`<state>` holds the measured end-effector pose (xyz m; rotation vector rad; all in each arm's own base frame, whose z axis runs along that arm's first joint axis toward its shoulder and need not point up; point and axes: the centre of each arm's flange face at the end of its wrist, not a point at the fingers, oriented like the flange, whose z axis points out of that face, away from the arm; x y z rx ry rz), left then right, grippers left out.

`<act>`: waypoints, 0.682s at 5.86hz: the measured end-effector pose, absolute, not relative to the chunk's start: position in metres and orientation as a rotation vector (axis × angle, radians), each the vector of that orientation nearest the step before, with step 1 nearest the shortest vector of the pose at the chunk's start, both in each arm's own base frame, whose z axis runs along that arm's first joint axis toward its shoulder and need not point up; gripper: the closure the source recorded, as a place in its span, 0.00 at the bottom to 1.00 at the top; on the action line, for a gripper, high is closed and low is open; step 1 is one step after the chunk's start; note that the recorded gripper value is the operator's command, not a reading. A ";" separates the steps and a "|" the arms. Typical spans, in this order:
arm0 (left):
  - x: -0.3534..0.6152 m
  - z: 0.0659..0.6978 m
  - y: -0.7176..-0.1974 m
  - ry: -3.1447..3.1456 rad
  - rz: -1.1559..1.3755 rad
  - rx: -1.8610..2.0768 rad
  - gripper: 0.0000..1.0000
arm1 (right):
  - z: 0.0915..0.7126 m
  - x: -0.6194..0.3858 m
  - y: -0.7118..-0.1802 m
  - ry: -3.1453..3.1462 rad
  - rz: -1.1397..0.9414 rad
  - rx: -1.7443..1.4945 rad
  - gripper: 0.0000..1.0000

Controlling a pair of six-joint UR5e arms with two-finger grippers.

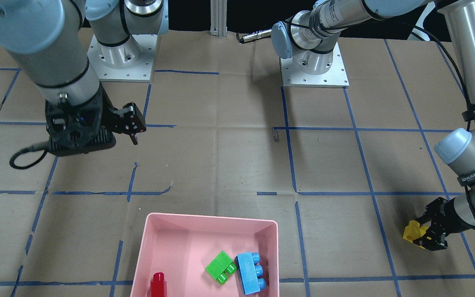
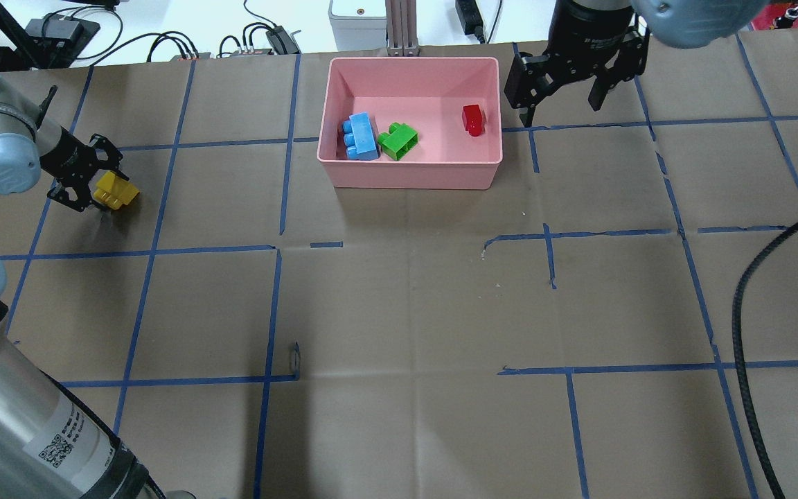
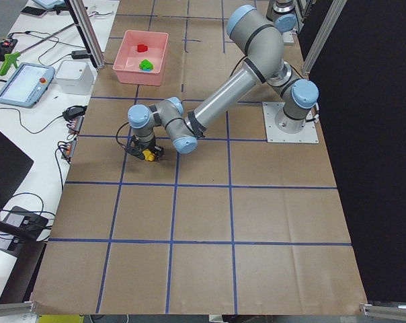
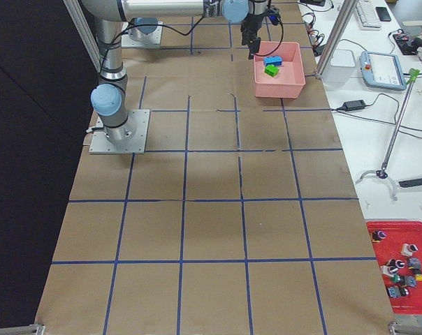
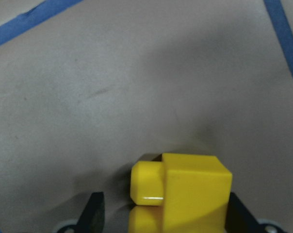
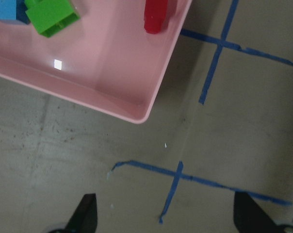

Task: Put all blocks into box

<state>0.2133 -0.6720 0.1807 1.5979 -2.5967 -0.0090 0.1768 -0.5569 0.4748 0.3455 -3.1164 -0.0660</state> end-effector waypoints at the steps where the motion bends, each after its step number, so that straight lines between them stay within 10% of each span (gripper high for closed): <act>1: 0.213 0.183 -0.674 -2.591 -0.008 1.593 0.87 | 0.471 0.177 -0.520 -3.123 -0.128 0.330 0.01; 4: 0.219 0.273 -0.692 -2.622 -0.051 1.532 1.00 | 0.465 0.171 -0.451 -3.120 -0.115 0.310 0.00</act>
